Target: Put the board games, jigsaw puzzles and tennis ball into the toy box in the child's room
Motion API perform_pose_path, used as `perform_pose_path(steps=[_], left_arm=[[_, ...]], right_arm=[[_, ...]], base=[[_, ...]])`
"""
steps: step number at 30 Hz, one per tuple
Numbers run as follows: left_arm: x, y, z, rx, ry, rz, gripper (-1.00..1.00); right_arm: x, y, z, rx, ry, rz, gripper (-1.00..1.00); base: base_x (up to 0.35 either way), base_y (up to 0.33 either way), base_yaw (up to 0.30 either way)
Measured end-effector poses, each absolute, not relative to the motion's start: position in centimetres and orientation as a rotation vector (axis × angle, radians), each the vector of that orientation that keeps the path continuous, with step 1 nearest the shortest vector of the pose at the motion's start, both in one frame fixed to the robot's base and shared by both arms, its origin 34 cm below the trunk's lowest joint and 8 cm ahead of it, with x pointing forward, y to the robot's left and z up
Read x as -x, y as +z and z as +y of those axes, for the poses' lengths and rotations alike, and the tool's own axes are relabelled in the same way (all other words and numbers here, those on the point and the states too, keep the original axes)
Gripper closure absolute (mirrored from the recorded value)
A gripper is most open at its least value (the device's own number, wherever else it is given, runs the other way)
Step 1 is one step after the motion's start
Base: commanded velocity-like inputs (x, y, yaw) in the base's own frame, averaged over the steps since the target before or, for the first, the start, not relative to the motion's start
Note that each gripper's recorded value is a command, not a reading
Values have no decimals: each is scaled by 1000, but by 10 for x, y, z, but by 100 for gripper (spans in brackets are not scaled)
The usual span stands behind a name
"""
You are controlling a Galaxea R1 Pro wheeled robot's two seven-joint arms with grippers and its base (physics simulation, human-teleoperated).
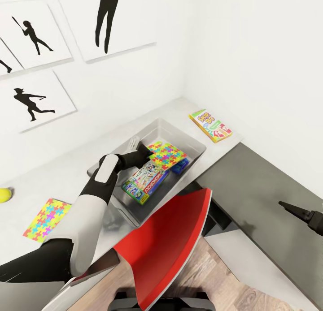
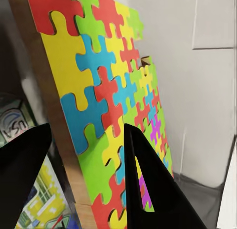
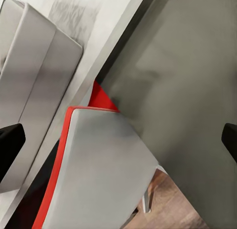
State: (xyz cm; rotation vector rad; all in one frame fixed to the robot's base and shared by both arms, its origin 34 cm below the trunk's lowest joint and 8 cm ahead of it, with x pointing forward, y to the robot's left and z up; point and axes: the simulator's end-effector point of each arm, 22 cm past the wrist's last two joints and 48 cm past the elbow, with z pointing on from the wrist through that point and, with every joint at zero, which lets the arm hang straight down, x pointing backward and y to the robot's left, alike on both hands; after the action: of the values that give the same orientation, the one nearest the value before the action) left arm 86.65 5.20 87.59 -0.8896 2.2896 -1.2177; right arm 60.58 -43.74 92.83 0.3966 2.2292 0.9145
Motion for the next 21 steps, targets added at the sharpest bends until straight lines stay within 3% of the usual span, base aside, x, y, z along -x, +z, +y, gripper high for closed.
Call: perform_pose_path(steps=[21], left_arm=[[-873,871,56,949,-1228,2244,100]], right_arm=[[-605,922,-437,-404,915,2241,-100]], base=[[0,0,-2]])
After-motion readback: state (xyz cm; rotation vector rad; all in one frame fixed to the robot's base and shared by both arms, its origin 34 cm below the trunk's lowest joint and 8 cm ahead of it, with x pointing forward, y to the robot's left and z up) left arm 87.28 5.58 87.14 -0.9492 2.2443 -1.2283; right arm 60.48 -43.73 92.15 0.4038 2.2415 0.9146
